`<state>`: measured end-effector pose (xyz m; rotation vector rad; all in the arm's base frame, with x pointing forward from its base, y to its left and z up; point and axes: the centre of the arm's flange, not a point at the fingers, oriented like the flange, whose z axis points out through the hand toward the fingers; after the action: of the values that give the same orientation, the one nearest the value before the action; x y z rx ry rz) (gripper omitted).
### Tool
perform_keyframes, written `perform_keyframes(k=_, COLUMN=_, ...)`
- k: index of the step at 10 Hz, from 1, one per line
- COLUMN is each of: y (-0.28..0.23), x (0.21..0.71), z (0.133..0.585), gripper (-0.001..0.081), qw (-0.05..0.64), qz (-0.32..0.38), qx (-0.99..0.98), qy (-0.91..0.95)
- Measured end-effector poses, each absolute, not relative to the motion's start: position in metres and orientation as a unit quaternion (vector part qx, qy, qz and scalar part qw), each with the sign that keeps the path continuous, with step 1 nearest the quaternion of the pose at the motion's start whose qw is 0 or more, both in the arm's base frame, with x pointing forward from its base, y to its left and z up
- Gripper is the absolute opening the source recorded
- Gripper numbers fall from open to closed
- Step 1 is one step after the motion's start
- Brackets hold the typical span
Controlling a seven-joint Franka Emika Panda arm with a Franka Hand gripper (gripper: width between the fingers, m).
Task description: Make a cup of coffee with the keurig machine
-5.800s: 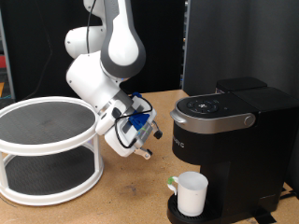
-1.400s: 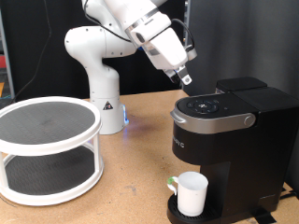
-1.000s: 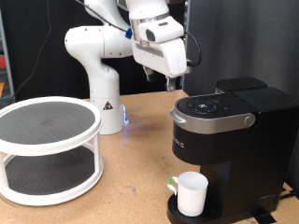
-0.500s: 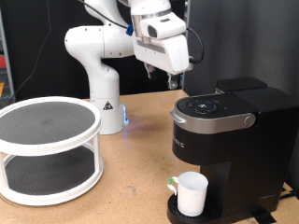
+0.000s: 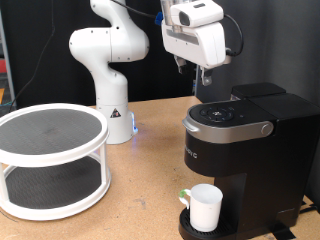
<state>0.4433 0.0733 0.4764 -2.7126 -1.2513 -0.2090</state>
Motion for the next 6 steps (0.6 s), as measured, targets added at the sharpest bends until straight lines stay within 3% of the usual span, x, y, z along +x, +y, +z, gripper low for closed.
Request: perform_keyframes(k=6, y=0.107, x=0.463, z=0.512, gripper=0.0808, qw=0.098, qz=-0.14, qx=-0.928, qy=-0.331)
